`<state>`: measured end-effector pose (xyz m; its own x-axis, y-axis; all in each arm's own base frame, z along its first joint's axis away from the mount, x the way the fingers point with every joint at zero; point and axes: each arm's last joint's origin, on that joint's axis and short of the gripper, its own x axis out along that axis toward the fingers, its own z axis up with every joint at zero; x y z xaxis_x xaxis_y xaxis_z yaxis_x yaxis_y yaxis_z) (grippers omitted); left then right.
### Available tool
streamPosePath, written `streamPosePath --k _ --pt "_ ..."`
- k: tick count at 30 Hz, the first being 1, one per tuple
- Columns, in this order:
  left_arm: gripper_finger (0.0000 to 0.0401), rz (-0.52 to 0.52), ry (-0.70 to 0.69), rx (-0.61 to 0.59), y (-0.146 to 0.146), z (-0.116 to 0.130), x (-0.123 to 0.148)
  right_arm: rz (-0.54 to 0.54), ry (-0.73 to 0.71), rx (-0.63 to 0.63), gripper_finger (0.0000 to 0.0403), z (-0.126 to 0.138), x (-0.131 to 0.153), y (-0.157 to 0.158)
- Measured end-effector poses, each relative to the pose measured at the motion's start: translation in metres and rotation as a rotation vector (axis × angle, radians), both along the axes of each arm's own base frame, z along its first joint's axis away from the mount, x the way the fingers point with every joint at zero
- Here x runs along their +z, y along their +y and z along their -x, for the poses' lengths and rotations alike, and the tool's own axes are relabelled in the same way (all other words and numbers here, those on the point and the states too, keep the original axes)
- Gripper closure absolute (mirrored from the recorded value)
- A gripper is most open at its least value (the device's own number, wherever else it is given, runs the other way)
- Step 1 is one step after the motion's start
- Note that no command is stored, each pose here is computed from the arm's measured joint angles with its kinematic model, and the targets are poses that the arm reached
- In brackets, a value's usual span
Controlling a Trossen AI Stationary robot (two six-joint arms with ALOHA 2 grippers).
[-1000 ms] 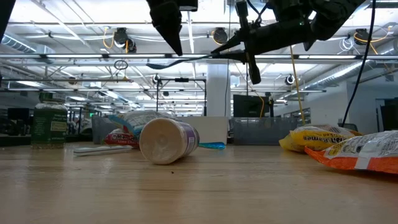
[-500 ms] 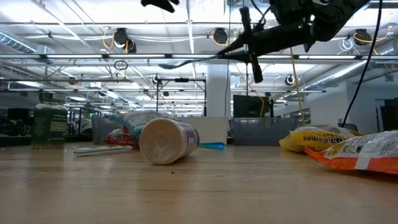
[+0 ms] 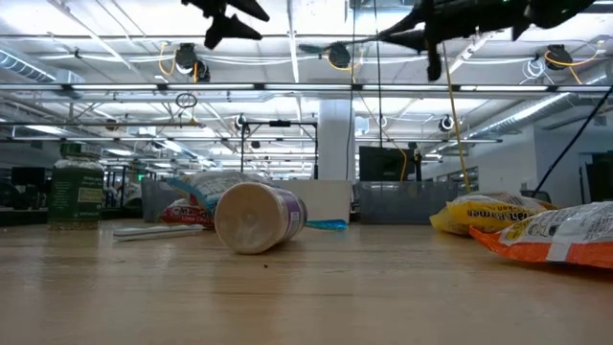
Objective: Pick & Place Food Item
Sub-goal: Put the blue baby spoon into the left black bin
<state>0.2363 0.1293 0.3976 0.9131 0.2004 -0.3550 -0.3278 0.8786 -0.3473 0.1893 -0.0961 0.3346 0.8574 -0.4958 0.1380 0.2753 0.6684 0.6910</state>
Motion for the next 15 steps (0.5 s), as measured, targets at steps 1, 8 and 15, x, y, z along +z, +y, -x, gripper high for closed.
streamPosePath --k 1,8,15 --pt "0.0201 0.012 -0.037 -0.010 0.000 -0.002 -0.005 0.015 -0.010 -0.023 0.0392 0.006 0.004 0.002" --pt "0.0201 0.126 -0.301 -0.087 -0.003 -0.016 -0.040 0.117 -0.085 -0.113 0.0392 0.029 0.024 0.014" --pt "0.0201 0.132 -0.525 -0.063 -0.007 -0.025 -0.063 0.149 -0.064 -0.078 0.0392 0.008 0.019 0.027"
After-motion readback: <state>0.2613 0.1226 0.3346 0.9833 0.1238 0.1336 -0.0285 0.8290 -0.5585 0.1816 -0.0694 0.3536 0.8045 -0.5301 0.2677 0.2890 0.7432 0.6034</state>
